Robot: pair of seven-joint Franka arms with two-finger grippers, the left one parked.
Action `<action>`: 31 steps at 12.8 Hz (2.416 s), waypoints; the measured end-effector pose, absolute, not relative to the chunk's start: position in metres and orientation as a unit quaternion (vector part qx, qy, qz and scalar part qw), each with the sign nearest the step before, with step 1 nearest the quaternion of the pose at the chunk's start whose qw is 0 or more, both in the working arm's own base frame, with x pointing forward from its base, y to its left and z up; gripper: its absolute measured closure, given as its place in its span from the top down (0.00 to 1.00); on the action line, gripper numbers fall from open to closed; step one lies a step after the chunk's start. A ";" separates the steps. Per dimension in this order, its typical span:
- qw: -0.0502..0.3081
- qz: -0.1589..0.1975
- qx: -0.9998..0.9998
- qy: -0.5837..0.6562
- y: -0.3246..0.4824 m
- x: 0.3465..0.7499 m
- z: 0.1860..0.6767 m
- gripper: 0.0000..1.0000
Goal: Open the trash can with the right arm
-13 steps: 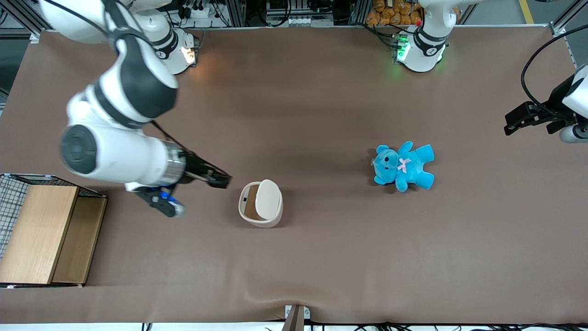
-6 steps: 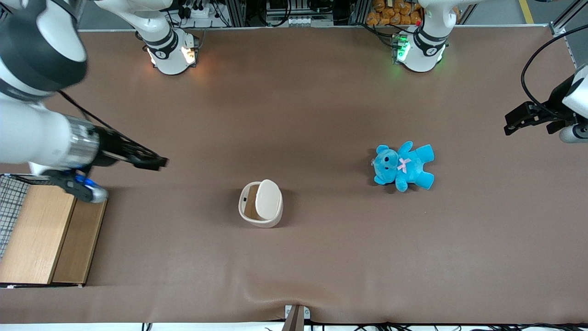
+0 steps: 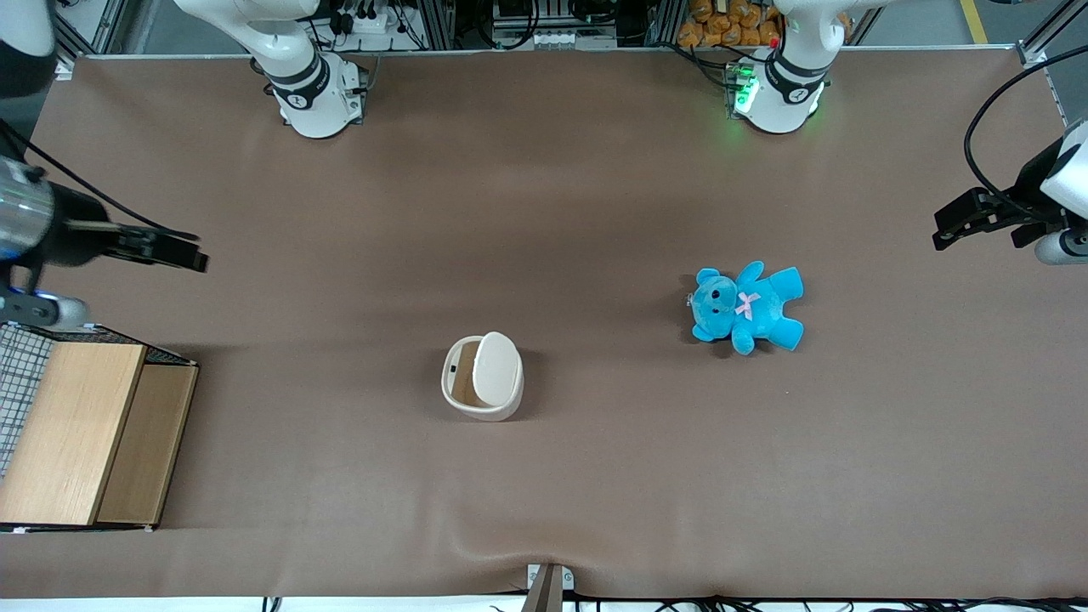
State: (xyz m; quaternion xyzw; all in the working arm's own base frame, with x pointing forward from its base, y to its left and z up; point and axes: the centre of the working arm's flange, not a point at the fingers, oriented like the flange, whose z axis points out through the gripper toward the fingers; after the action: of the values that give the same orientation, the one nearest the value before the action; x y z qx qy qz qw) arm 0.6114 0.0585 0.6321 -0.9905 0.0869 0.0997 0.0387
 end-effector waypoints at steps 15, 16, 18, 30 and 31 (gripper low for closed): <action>0.003 0.042 -0.997 0.066 0.036 0.542 0.630 1.00; 0.003 0.043 -0.997 0.066 0.036 0.545 0.630 1.00; 0.003 0.044 -0.997 0.065 0.036 0.548 0.629 1.00; 0.008 0.043 -0.999 0.027 -0.023 0.551 0.629 1.00; 0.008 0.043 -0.999 0.026 -0.024 0.551 0.629 1.00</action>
State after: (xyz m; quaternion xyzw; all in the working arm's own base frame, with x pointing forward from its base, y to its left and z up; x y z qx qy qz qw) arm 0.5506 -0.0238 0.6288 -0.9987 0.0263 0.0432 0.0078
